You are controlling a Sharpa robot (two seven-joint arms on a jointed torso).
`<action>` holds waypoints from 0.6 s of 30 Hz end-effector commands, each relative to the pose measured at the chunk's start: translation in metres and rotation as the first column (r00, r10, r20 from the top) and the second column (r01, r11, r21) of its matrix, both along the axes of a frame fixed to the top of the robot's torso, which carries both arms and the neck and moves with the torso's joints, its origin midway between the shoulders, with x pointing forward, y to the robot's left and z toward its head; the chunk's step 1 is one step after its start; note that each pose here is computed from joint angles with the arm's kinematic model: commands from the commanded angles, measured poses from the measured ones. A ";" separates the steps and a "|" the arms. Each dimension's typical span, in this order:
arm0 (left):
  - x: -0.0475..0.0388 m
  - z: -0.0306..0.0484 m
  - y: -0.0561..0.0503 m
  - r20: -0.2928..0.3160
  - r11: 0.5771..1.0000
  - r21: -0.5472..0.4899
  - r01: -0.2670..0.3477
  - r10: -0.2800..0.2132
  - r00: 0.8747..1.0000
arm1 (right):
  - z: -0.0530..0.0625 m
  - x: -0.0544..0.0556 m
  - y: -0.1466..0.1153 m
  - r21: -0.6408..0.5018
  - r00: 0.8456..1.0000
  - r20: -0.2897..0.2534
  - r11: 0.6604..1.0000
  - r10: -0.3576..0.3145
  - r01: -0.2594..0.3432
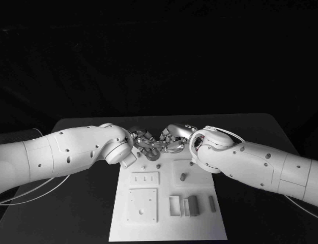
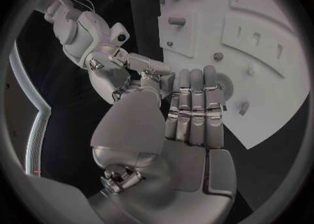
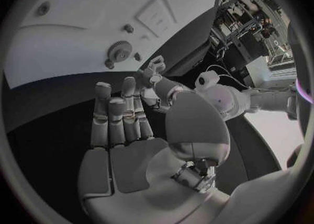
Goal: Assemble the parts on the task board
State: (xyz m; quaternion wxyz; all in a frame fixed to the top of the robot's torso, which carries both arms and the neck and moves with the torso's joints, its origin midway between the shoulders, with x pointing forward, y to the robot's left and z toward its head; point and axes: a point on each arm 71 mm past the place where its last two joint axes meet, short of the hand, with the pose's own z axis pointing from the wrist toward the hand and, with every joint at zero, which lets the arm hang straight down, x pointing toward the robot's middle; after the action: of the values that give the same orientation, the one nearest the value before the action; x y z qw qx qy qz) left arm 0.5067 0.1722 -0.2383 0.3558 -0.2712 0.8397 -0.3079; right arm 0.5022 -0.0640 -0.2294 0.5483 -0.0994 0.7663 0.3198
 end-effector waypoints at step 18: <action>-0.0002 0.0019 -0.005 0.002 0.999 -0.035 0.010 -0.010 1.000 | -0.002 -0.001 0.002 -0.029 1.000 -0.011 0.999 0.018 -0.018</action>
State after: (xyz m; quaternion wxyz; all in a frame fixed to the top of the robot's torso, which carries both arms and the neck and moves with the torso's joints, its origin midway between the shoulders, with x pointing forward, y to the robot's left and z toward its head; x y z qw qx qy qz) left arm 0.5067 0.1710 -0.2382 0.3535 -0.2734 0.8386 -0.3117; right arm 0.5031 -0.0639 -0.2304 0.5464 -0.1026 0.7691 0.3154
